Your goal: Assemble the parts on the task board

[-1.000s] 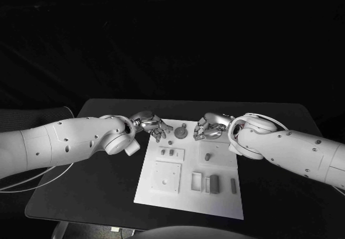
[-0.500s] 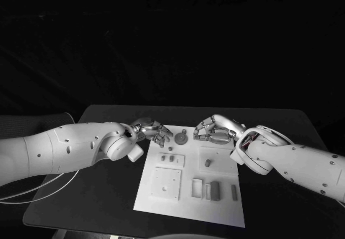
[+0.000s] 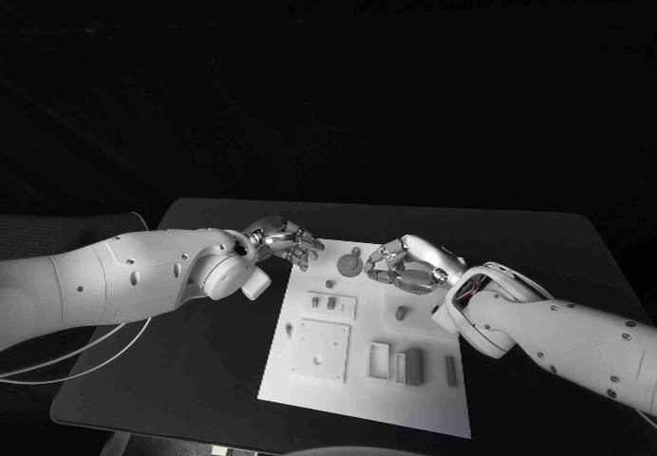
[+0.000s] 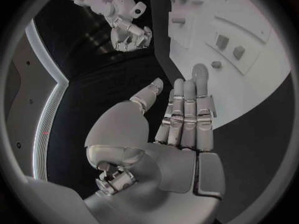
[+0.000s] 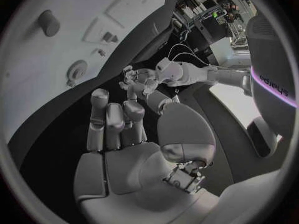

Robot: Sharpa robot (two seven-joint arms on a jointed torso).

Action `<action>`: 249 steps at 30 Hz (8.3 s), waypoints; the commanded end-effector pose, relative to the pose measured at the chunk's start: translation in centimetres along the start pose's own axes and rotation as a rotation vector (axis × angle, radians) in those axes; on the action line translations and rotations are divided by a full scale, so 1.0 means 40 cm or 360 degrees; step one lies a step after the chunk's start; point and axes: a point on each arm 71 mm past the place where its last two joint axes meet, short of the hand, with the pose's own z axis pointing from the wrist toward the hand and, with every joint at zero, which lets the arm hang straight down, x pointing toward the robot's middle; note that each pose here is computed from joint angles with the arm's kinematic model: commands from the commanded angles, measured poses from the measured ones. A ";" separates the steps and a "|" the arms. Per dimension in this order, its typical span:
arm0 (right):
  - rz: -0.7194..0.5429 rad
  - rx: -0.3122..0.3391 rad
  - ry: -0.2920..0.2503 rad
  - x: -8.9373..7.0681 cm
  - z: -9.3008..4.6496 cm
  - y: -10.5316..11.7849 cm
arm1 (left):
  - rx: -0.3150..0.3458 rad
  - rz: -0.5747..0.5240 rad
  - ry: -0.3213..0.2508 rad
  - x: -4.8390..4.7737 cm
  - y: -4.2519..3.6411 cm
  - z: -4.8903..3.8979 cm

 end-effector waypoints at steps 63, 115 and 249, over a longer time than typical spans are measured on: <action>-0.0285 -0.0255 0.0801 0.220 -0.058 0.072 | 0.0054 0.0001 -0.0102 -0.024 0.006 0.019; -0.0377 -0.0400 0.1127 0.402 -0.047 0.139 | 0.0064 0.0029 -0.0060 0.003 0.000 0.038; -0.0780 -0.0432 0.1227 0.474 -0.068 0.125 | 0.0050 0.0050 -0.0045 0.000 0.007 0.036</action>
